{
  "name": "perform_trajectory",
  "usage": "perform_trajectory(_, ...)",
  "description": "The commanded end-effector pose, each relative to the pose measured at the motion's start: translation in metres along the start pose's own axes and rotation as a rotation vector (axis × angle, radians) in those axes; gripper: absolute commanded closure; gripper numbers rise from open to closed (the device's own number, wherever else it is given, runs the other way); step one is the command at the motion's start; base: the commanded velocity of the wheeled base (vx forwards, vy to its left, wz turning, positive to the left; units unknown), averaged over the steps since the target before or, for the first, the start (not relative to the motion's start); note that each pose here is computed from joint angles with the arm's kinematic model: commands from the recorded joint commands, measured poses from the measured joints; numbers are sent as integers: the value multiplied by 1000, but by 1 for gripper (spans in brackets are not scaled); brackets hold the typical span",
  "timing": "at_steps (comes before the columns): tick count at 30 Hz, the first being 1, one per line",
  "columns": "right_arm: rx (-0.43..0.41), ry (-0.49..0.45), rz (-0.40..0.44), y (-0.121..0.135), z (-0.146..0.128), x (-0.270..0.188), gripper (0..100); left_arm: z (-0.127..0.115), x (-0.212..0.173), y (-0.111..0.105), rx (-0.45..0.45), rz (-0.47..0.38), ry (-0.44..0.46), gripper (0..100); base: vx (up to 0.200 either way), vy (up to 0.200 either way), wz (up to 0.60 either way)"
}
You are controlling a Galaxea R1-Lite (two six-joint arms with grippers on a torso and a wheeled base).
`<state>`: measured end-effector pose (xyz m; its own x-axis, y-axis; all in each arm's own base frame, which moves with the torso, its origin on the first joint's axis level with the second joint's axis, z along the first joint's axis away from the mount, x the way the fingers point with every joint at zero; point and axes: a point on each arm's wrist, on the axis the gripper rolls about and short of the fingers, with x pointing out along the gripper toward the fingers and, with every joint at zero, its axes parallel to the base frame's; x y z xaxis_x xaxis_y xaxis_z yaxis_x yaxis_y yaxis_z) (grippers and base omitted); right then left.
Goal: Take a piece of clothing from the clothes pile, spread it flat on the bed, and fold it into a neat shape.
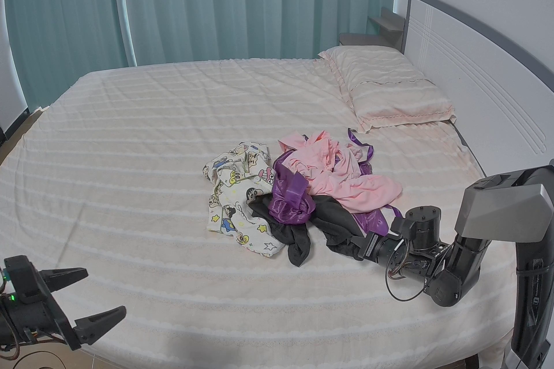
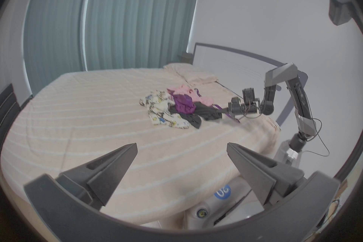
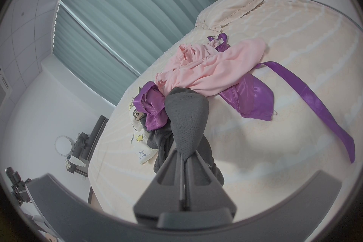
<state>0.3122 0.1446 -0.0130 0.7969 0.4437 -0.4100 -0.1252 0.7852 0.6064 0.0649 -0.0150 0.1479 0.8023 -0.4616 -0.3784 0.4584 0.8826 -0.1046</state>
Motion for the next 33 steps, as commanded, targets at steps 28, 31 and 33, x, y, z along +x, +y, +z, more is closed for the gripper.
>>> perform_trajectory(28,25,-14,26,-5,-14,-10,100,5,295,-69,-370,75,401,0,0,0,0)
perform_trajectory(31,25,-13,27,-5,-14,-10,100,6,306,-72,-418,75,392,0,0,0,0)
perform_trajectory(33,24,-11,27,-5,-15,-11,100,5,316,-74,-436,75,389,0,0,0,0)
